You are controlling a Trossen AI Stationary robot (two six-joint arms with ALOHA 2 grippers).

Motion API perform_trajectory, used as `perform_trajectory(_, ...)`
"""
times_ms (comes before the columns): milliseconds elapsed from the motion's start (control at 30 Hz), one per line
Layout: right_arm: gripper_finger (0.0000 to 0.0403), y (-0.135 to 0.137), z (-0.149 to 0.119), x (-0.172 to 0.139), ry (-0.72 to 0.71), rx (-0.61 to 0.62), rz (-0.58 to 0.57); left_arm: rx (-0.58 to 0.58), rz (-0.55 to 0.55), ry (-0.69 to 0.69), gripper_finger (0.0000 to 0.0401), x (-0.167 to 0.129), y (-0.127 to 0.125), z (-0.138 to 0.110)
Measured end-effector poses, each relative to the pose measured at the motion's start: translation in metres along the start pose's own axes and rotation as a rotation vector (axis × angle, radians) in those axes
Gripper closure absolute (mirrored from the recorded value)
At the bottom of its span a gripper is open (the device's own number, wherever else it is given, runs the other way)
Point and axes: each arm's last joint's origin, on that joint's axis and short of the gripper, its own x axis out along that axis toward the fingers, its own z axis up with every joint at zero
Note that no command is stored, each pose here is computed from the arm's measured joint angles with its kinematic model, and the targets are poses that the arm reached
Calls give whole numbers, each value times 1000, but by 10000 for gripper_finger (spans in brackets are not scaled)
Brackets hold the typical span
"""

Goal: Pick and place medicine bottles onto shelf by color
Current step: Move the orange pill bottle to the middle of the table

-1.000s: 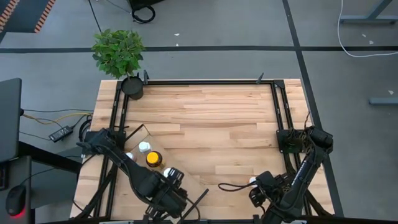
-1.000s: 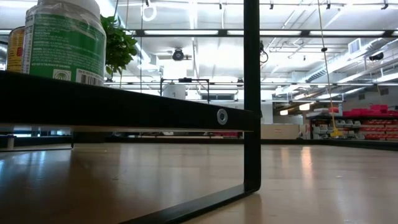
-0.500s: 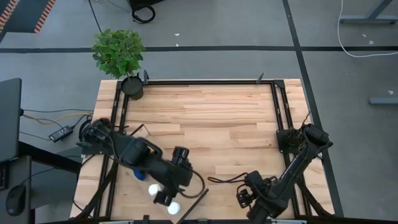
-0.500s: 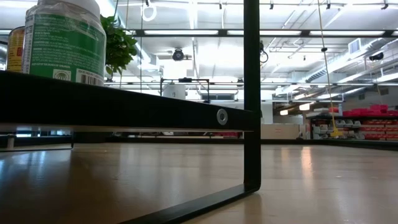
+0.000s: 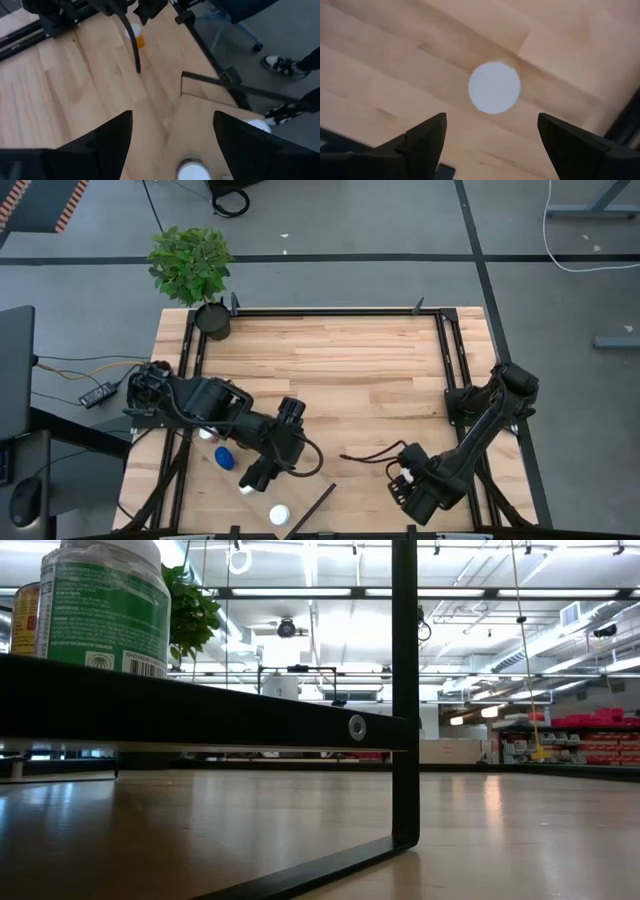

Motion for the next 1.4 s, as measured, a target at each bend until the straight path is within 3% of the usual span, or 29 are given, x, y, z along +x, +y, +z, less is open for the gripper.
perform_trajectory(133, 82, -14, 5, 12, 56, 68, 82, 32, 10, 28, 120, 1, 6, -3)
perform_trajectory(300, 82, -26, 15, 16, 57, 108, 63, 18, 25, 63, 120, 2, 16, -7)
perform_trajectory(700, 82, -14, 29, 38, 82, 69, 42, -18, 53, 87, 120, 3, 32, -10)
perform_trajectory(900, 82, -14, 25, 60, 176, 67, 94, -22, 54, 87, 120, 3, 33, -10)
perform_trajectory(1200, 82, -15, 26, 61, 154, 71, 93, -19, 51, 124, 120, 3, 33, -14)
perform_trajectory(1400, 118, -13, 27, 59, 157, 56, 102, -20, 51, 123, 120, 3, 33, -14)
